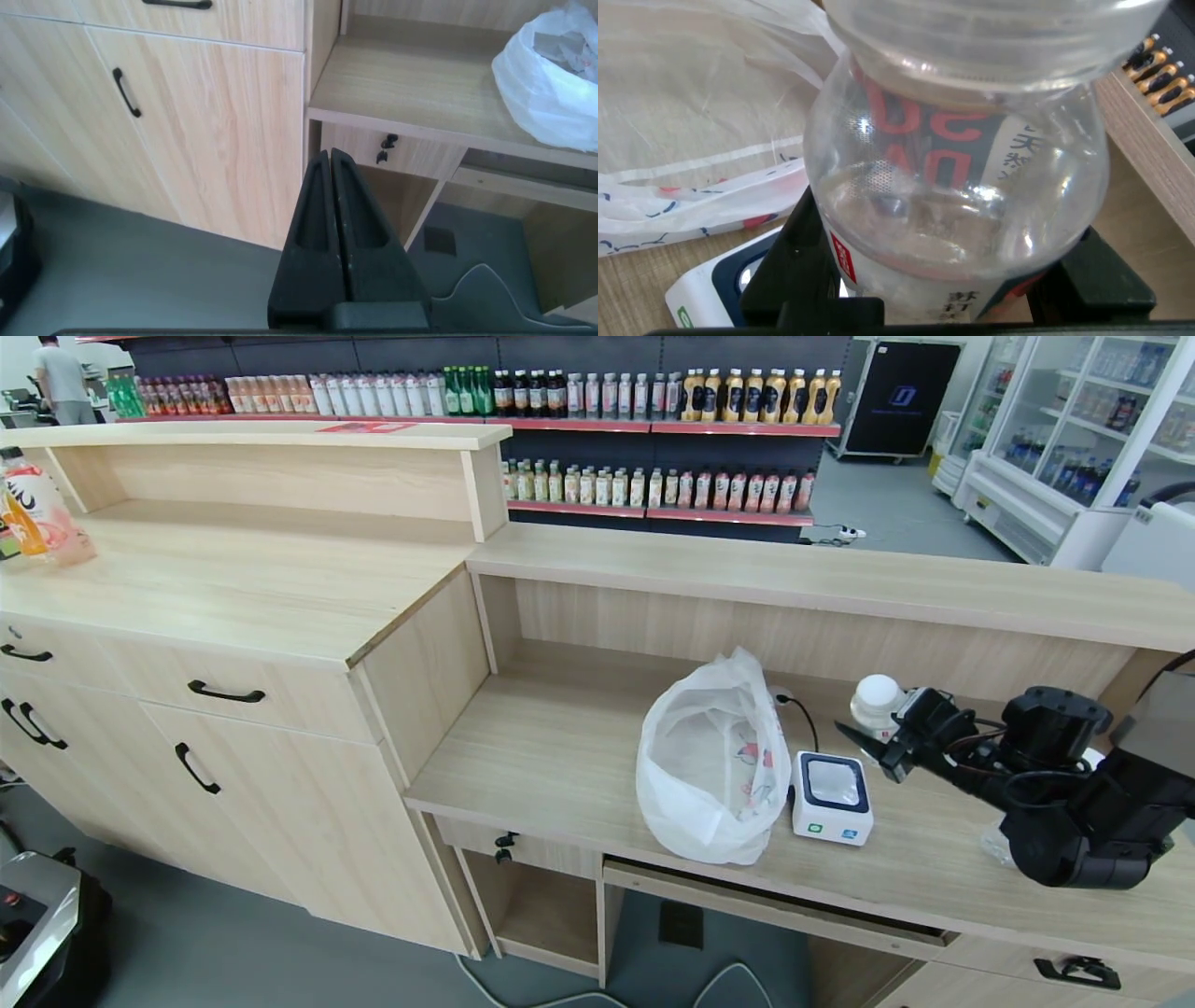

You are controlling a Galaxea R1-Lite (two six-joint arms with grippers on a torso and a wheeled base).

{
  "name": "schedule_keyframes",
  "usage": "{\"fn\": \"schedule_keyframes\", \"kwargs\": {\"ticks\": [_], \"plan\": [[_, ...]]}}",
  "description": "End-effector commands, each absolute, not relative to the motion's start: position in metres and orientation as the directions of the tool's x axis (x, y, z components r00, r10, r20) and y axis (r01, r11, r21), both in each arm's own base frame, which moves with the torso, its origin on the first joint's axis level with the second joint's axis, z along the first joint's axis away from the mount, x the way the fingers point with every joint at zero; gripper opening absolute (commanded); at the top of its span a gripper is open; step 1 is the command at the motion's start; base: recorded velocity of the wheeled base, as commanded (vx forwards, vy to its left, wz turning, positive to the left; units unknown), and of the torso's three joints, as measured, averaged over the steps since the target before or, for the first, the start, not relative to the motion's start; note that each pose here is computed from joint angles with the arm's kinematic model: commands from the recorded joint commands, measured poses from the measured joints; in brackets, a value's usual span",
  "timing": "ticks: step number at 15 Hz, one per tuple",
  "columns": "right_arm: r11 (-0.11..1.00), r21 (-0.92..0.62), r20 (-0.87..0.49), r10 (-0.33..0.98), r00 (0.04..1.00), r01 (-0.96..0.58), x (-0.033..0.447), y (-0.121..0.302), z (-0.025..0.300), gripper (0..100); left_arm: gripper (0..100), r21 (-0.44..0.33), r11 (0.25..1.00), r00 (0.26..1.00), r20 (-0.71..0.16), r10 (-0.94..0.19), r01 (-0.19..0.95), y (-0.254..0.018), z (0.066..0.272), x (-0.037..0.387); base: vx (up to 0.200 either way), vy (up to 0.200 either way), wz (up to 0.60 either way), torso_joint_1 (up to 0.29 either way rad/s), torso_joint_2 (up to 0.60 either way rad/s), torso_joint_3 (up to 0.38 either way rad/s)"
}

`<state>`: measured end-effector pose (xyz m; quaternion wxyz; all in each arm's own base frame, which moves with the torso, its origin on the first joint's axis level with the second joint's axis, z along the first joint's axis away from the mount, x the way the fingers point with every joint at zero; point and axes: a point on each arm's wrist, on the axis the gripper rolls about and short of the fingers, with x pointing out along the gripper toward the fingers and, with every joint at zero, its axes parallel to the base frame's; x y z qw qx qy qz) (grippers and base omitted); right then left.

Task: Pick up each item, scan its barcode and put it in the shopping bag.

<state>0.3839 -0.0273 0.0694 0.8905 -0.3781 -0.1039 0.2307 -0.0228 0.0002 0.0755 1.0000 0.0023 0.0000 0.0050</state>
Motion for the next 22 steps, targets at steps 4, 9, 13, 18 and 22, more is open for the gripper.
{"fn": "schedule_keyframes", "kwargs": {"ticks": [4,9,13,18,22], "plan": [[0.607,-0.720,0.009,0.492,0.871,-0.336,0.386,-0.026,0.066,0,0,0.005,1.000,1.000,0.000,0.011,-0.011,0.000,0.075,-0.023,0.000,0.000,0.00,0.000,0.00,0.000],[0.609,-0.722,0.018,0.492,0.871,-0.329,0.393,-0.026,0.065,0,0,0.005,1.000,1.000,0.000,0.011,-0.011,0.000,0.075,-0.023,0.000,0.000,0.00,0.000,0.00,0.000],[0.606,-0.720,0.013,0.498,0.867,-0.338,0.397,-0.023,0.059,0,0,0.005,1.000,1.000,0.000,0.011,-0.011,0.000,0.075,-0.023,0.000,0.000,0.00,0.000,0.00,0.000],[0.613,-0.714,0.024,0.504,0.864,-0.338,0.404,-0.021,0.057,0,0,0.005,1.000,1.000,0.000,0.011,-0.011,0.000,0.075,-0.023,0.000,0.000,0.00,0.000,0.00,0.000],[0.621,-0.704,0.024,0.508,0.861,-0.346,0.411,-0.020,0.051,0,0,0.005,1.000,1.000,0.000,0.011,-0.011,0.000,0.075,-0.023,0.000,0.000,0.00,0.000,0.00,0.000]]}}
